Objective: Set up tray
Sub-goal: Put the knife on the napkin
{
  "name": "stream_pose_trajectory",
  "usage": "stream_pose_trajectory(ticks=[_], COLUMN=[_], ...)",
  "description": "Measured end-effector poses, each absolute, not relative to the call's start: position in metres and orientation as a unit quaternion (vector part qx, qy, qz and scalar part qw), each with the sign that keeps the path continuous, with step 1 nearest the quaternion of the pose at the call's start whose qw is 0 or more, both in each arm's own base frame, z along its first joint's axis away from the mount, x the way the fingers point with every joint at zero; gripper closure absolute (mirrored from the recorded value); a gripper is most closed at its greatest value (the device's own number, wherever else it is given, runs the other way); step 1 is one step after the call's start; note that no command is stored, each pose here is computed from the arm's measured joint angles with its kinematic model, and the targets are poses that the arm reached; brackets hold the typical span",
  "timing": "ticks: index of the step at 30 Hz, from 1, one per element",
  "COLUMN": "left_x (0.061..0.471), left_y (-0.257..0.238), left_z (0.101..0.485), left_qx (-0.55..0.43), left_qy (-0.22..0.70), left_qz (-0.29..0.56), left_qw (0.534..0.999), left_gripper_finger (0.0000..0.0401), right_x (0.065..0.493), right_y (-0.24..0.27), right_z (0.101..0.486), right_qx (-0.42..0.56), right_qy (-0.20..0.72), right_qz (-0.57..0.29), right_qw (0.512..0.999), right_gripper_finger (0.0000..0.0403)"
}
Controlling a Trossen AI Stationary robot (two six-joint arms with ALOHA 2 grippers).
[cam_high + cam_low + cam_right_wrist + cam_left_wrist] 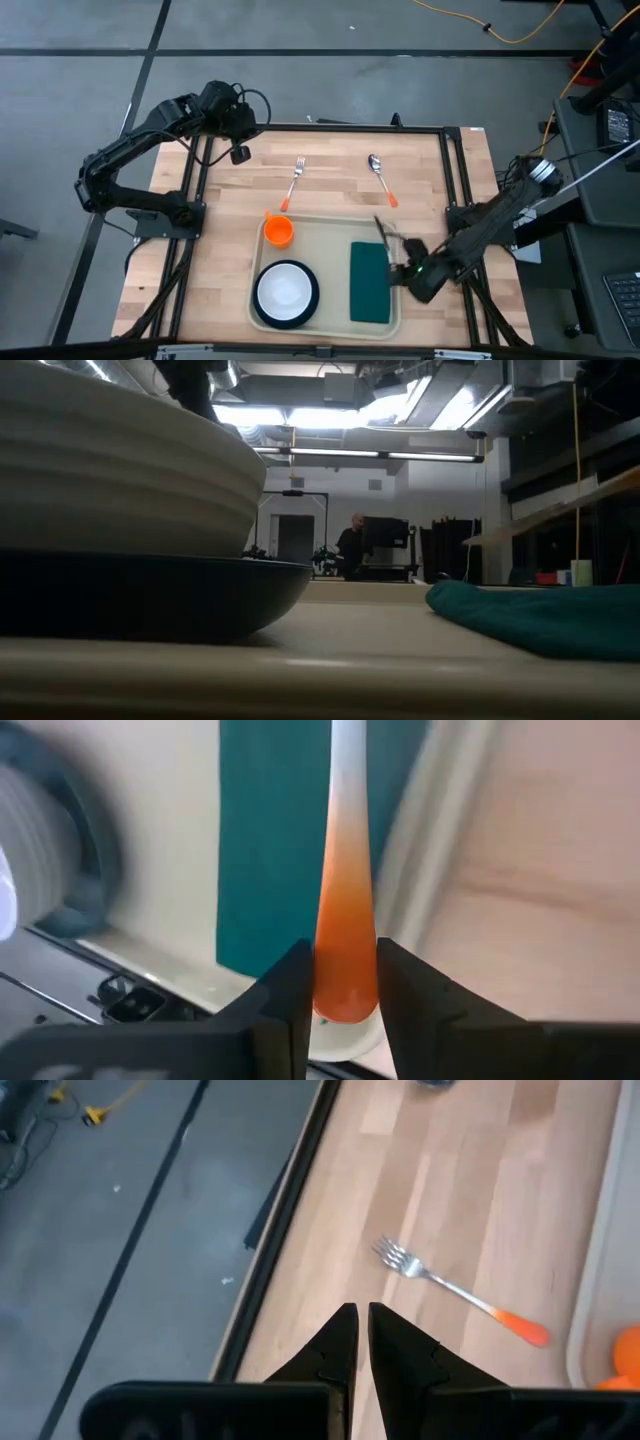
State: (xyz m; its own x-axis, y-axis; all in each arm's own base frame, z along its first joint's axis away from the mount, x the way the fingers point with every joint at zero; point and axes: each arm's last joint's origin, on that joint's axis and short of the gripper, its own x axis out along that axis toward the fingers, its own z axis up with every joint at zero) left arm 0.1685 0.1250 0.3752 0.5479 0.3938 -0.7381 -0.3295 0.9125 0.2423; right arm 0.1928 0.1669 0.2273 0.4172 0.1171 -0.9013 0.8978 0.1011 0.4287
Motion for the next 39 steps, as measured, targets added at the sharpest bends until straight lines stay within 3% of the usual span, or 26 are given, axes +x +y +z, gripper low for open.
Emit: stream_pose_trajectory(ticks=[13,17,24,31,39], left_x=[0.168,0.168,0.169,0.169,0.171], left_y=[0.125,0.125,0.125,0.125,0.127], left_z=[0.375,0.375,0.375,0.375,0.373], left_qx=[0.066,0.080,0.097,0.077,0.080], left_qy=[0.436,0.439,0.440,0.436,0.441], left_qz=[0.191,0.183,0.169,0.179,0.178], left_qw=[0.877,0.876,0.876,0.878,0.876], left_gripper_finger=[0.0379,0.0379,0.0379,0.0379,0.0379], right_x=[0.265,0.278,0.272,0.257,0.266], right_y=[0.236,0.245,0.253,0.267,0.274], right_z=[0.243,0.241,0.241,0.238,0.233], right_qx=[0.534,0.515,0.479,0.480,0.489], right_qy=[0.474,0.463,0.507,0.544,0.529], right_qz=[-0.381,-0.390,-0.369,-0.381,-0.339], right_qw=[0.587,0.607,0.615,0.574,0.605], right_gripper_finger=[0.0307,0.0307,0.0307,0.0307,0.0307])
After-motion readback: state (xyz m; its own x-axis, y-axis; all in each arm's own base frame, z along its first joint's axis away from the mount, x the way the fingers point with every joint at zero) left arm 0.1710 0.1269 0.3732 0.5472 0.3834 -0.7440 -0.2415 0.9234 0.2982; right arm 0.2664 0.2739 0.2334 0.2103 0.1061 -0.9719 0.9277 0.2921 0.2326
